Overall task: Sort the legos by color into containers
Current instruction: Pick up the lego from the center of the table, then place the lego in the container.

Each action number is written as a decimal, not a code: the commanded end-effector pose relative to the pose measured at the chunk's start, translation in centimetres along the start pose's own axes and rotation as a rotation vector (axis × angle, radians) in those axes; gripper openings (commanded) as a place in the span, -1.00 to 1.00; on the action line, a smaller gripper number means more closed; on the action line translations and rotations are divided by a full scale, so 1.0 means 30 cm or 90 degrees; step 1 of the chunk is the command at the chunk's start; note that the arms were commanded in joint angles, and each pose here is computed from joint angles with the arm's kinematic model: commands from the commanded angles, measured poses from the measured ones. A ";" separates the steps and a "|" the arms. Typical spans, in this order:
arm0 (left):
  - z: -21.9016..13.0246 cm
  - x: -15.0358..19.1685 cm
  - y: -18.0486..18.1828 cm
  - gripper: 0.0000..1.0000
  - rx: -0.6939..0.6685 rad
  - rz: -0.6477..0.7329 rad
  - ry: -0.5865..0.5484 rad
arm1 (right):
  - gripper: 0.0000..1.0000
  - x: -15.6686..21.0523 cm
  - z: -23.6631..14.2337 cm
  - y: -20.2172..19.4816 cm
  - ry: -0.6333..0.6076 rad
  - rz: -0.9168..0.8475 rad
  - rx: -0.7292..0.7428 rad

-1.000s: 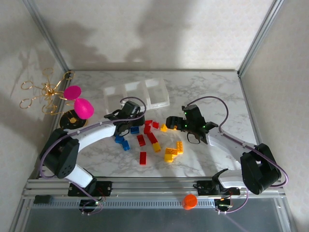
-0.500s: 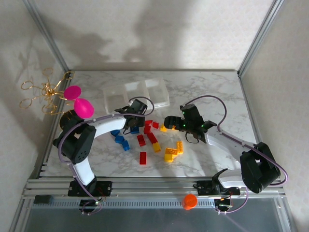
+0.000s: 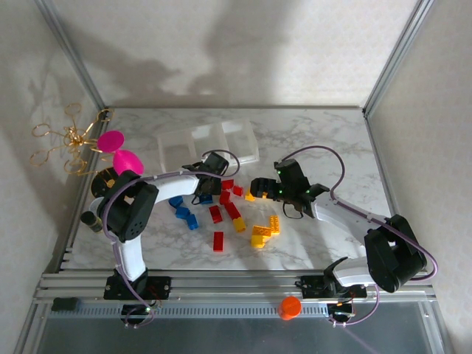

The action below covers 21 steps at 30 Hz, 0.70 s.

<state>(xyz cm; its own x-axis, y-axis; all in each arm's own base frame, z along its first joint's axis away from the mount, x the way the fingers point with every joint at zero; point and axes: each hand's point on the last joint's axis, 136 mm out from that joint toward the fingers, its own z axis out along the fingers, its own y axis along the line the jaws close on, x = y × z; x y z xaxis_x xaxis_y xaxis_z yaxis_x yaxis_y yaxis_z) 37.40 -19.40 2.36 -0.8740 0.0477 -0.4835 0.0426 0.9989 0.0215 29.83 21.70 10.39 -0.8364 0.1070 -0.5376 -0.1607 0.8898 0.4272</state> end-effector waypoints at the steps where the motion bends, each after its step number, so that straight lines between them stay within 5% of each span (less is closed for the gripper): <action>1: -0.041 -0.030 -0.005 -0.28 0.003 -0.002 -0.016 | 0.98 -0.032 -0.009 0.033 -0.012 -0.001 -0.007; 13: -0.257 -0.218 0.122 -0.54 -0.024 -0.114 -0.144 | 0.97 -0.098 -0.021 0.179 -0.046 -0.056 -0.075; 21: -0.224 -0.366 0.318 -0.71 -0.097 -0.219 -0.199 | 0.98 -0.144 -0.024 0.213 -0.072 -0.052 -0.093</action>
<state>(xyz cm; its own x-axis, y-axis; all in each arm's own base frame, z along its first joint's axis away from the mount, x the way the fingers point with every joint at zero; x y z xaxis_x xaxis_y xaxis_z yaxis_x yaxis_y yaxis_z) 42.38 -11.99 12.94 -0.6903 -0.2287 -0.6864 -0.2359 0.9680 -0.0853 31.30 25.71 14.44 -0.7779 0.0852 -0.6226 -0.2790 0.8410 0.4636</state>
